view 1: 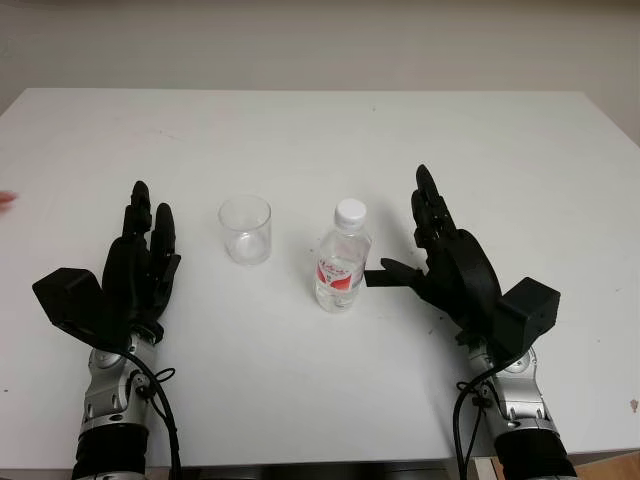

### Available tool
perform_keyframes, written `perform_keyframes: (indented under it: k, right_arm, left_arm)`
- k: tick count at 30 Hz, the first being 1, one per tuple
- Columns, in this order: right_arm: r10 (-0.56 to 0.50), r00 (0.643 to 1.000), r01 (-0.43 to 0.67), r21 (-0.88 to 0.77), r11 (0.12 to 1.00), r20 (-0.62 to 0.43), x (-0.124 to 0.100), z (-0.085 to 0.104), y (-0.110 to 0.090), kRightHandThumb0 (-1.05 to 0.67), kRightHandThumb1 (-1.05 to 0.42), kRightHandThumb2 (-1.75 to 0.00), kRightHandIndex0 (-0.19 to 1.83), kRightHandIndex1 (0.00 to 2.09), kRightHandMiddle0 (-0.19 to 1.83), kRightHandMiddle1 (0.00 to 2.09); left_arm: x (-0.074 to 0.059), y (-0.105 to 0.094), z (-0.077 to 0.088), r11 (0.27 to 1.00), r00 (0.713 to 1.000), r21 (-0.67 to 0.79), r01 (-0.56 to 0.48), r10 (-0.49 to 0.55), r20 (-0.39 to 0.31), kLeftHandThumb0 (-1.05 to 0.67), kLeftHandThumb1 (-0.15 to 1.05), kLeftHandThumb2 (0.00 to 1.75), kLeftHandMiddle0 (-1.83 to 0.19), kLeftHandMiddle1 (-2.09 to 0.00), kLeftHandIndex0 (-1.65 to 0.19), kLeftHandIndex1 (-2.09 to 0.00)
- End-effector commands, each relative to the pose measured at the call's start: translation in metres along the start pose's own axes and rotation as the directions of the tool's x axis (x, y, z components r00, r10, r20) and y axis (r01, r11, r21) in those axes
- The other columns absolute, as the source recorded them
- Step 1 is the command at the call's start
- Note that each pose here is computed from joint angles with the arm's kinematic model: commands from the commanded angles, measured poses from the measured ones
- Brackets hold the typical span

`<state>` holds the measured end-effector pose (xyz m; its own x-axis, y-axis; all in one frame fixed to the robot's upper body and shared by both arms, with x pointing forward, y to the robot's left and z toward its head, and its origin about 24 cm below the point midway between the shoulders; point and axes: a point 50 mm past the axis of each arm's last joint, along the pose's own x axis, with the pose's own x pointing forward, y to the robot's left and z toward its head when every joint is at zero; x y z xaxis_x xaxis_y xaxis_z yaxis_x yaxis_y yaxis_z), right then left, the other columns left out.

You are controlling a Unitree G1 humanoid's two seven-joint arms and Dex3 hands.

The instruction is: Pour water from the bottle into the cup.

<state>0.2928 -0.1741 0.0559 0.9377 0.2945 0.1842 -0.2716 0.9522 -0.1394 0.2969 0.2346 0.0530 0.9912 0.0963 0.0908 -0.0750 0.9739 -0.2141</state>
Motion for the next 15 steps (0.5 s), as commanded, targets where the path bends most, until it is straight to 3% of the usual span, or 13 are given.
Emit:
perform_keyframes:
  k: [1, 15]
  right_arm:
    - [0.003, 1.000, -0.003, -0.011, 1.000, 0.003, 0.0014, 0.0019, -0.0021, -0.95, -0.89, -0.06, -0.19, 0.00, -0.19, 0.00]
    - [0.045, 0.999, -0.044, -0.018, 0.999, 0.019, 0.0090, 0.0062, -0.0022, -0.97, -0.90, -0.06, -0.19, 0.00, -0.19, 0.00]
  left_arm:
    - [-0.0041, 0.0024, -0.0051, 1.000, 1.000, -0.005, -0.005, 0.005, -0.018, -0.62, 1.05, 0.51, 0.11, -0.05, 0.14, -0.05]
    - [0.0045, 0.0013, -0.0026, 1.000, 1.000, -0.005, 0.007, -0.007, -0.010, -0.62, 1.05, 0.51, 0.13, -0.05, 0.15, -0.04]
